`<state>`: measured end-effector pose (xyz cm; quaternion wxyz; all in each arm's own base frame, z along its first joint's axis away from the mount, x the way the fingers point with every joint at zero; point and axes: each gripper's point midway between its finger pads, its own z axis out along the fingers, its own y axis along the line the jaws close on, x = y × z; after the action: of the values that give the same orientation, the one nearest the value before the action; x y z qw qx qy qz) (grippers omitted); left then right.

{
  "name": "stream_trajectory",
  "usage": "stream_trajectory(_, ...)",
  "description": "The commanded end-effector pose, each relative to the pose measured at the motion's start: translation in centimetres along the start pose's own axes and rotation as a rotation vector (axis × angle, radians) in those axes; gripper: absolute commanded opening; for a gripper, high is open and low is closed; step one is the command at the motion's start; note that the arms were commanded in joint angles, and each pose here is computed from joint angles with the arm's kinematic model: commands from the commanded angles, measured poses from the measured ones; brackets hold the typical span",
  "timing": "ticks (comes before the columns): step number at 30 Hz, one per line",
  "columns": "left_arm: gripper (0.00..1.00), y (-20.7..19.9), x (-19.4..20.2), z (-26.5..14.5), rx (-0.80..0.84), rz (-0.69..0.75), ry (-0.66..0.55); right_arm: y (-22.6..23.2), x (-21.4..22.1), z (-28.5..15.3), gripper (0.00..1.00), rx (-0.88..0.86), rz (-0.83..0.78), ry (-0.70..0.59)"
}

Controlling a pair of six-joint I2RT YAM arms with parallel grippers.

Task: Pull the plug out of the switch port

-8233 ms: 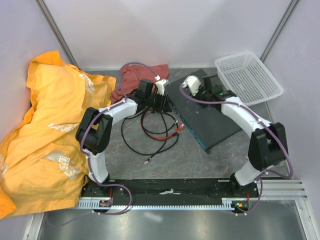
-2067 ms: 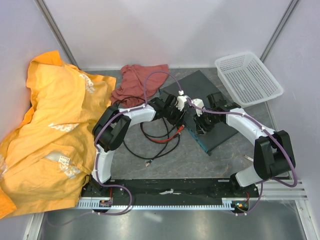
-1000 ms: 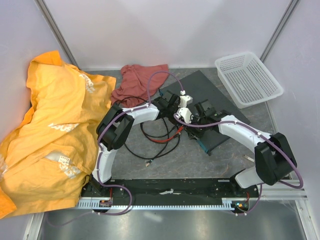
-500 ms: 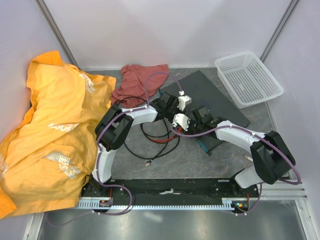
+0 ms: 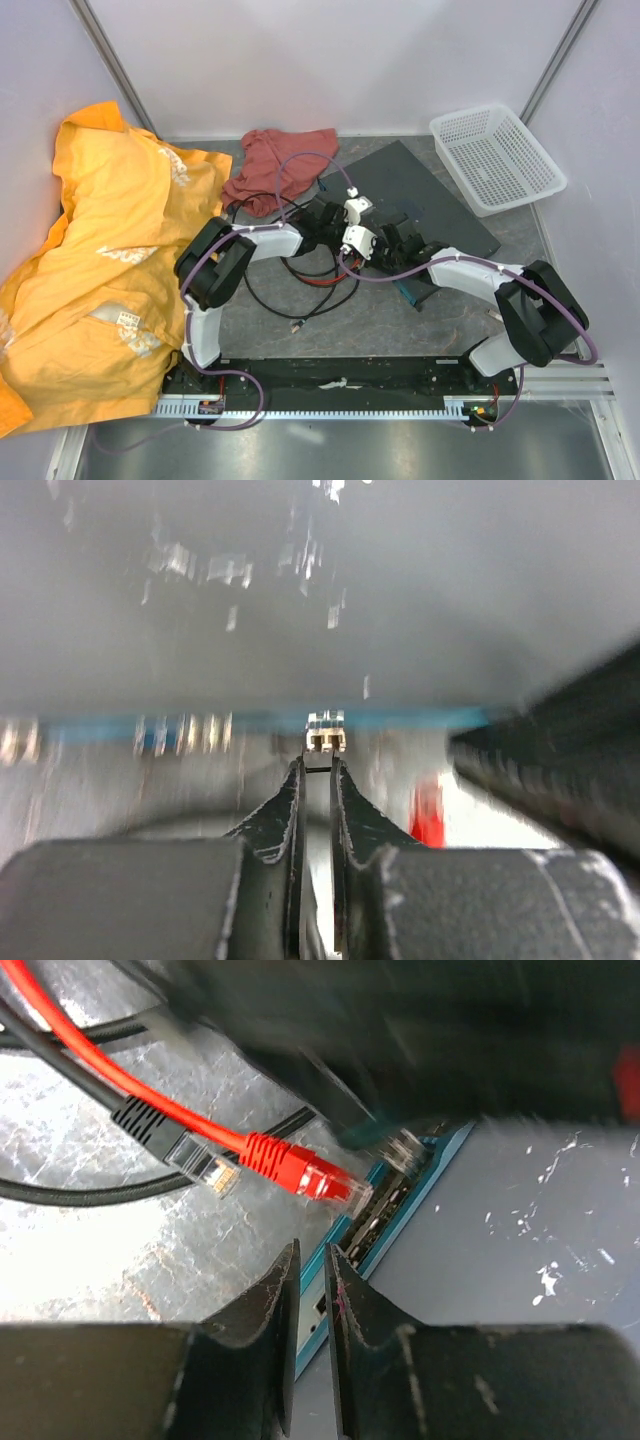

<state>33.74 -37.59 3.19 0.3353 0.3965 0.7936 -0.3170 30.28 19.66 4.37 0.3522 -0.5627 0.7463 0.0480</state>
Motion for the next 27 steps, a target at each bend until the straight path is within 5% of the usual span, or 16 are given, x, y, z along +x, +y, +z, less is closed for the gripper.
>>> stream_trajectory(1, 0.02, -1.4, 2.8, -4.0, 0.041, -0.016, 0.099, -4.3, 6.5, -1.3, 0.24, 0.231, -0.009, 0.237)
stream_trajectory(17, 0.02, -2.2, 2.2, -6.5, 0.071, 0.01, 0.078, -4.4, 7.2, -1.6, 0.25, 0.243, 0.071, 0.243)
stream_trajectory(23, 0.02, -2.8, -3.7, -7.7, 0.083, 0.018, -0.02, -7.4, 3.2, -3.6, 0.29, 0.287, 0.228, 0.155)
stream_trajectory(27, 0.01, -3.5, -6.7, -8.3, 0.119, 0.02, -0.062, -9.3, -0.3, -6.3, 0.42, 0.251, 0.304, 0.067)
